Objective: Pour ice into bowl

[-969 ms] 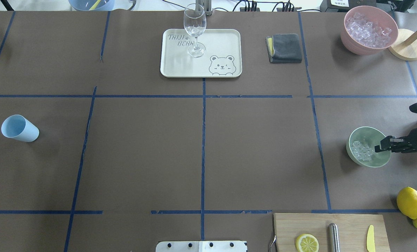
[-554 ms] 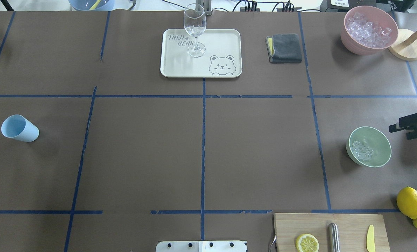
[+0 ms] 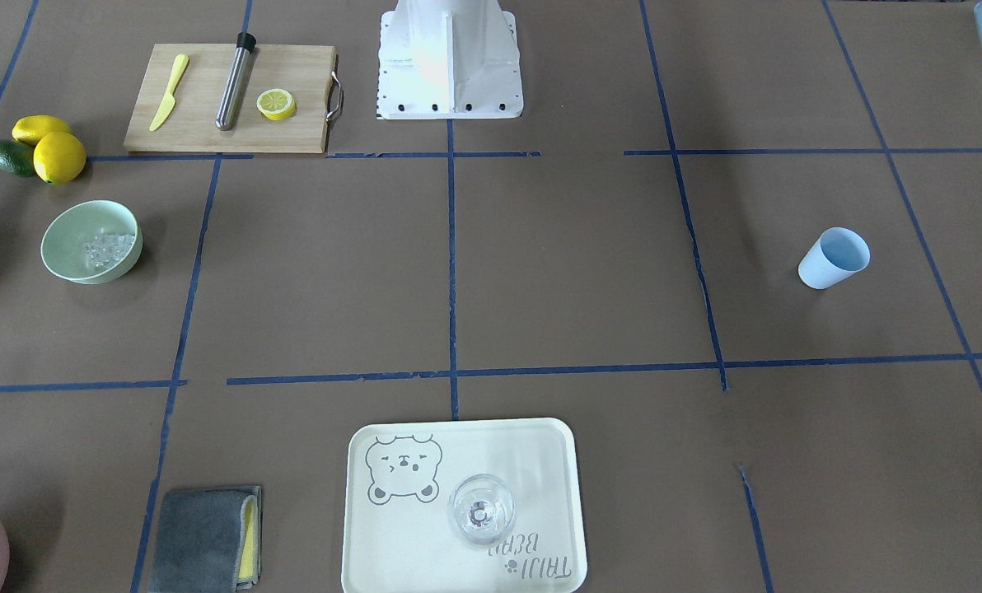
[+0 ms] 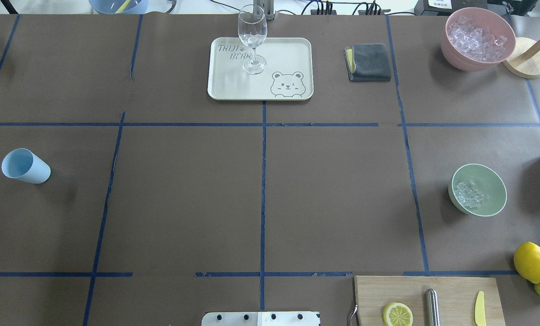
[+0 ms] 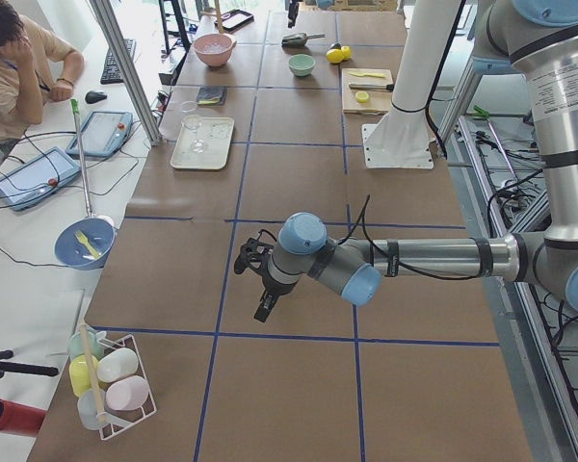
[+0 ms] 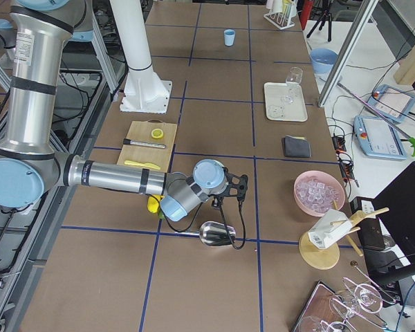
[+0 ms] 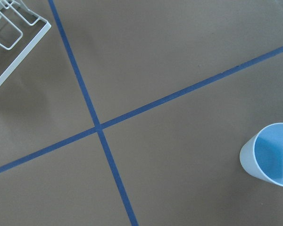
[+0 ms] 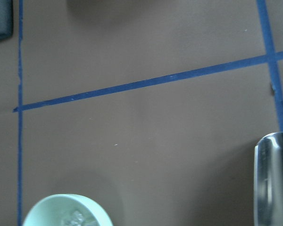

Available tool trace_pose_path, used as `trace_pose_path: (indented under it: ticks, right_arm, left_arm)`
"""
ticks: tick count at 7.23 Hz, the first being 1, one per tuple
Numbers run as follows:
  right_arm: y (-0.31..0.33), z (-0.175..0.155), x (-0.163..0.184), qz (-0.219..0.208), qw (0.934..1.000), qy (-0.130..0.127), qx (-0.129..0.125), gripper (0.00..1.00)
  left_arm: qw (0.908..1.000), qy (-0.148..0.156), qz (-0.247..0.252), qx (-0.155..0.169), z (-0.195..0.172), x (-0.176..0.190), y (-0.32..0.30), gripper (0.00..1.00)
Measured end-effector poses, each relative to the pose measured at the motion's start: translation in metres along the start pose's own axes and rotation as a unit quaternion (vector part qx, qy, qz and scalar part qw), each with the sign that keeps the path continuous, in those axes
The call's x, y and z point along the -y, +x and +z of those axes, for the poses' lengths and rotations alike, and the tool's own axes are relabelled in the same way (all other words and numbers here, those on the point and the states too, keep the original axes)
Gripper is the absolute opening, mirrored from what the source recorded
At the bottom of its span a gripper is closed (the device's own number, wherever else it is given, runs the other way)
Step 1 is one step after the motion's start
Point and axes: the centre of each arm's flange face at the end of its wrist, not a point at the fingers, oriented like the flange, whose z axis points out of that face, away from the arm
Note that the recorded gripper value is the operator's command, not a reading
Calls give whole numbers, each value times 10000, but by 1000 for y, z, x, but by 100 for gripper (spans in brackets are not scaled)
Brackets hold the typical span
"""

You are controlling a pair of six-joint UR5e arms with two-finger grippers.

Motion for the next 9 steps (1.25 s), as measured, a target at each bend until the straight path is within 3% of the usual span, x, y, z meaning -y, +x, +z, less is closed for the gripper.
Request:
trace_pose_path:
  ticks: [1, 3, 4, 6, 9]
  right_arm:
    - [18, -5, 6, -577, 9976, -108, -377, 100]
    - [19, -34, 14, -1502, 9825, -643, -896, 100]
    - [8, -62, 16, -1738, 9743, -902, -1116, 100]
    - [-7, -100, 18, -1899, 9665, -1145, -1290, 100]
    - [-14, -108, 22, -1923, 9652, -1159, -1341, 100]
  left_arm:
    - [9992, -169, -252, -268, -3, -4, -3, 100]
    - [9959, -407, -551, -591, -3, -7, -2, 100]
    - [9952, -458, -608, -617, -3, -10, -3, 100]
    - [9949, -512, -670, -561, 0, -14, -7, 100]
    - [9946, -789, -597, -312, -4, -13, -11, 100]
